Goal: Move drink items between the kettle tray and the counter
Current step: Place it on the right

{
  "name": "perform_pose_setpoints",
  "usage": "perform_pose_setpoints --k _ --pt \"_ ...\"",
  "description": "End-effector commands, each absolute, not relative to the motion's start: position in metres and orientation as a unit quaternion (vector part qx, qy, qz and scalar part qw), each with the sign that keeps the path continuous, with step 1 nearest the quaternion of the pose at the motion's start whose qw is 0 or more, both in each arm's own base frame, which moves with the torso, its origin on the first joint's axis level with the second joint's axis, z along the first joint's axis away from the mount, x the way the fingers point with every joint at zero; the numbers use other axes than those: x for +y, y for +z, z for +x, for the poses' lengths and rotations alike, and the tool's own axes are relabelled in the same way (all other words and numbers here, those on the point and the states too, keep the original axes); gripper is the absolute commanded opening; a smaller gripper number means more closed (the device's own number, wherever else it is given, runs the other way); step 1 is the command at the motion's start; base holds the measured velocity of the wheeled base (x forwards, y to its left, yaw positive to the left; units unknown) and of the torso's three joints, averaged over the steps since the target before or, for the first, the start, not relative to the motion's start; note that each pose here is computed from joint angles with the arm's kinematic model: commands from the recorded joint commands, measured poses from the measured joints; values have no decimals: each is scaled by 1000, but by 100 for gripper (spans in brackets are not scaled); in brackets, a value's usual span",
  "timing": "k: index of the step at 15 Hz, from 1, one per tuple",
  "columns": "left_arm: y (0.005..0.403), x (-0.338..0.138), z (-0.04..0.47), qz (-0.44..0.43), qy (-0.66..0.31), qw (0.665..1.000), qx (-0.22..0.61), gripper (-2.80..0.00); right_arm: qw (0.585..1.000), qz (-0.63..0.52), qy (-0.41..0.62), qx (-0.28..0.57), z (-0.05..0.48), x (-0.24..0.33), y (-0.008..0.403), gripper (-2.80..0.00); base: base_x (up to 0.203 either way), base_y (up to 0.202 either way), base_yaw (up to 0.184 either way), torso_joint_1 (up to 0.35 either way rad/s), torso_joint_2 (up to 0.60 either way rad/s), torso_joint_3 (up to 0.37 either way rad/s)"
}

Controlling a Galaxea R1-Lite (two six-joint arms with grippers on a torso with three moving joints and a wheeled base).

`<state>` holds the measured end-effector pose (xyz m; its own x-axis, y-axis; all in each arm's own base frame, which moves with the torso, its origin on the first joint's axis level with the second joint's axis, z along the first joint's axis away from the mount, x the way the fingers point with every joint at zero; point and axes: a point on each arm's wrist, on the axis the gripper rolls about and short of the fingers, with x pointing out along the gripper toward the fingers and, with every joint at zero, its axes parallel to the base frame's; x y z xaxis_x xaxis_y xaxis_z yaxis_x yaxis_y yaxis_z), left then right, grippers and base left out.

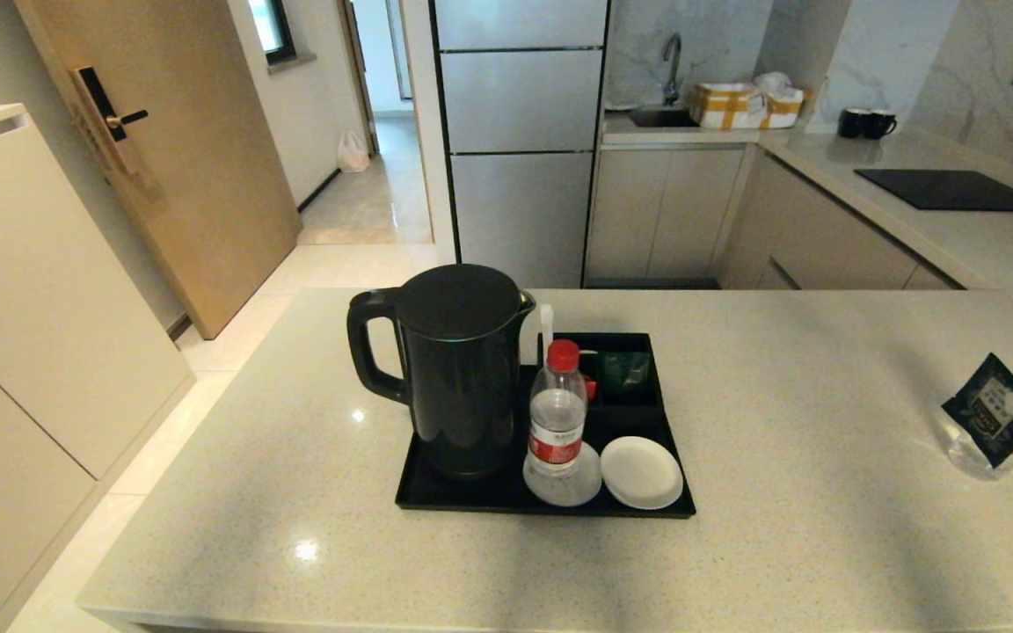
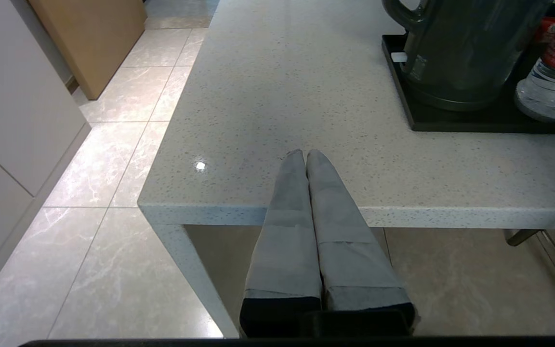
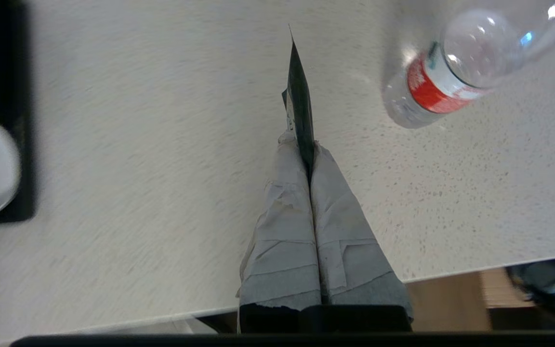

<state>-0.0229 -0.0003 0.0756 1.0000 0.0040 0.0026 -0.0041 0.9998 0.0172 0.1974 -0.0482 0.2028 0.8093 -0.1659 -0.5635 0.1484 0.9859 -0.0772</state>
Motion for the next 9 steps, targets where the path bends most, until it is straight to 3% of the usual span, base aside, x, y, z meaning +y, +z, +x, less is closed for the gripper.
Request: perform_pose_setpoints --k 1,9 --pt "75 0 -23 8 3 1000 0 -280 943 1 -100 317 209 -65 180 -280 0 0 0 0 0 0" --pt "75 0 -23 9 3 1000 0 -280 936 25 -140 322 253 -111 110 -280 0 0 0 0 0 0"
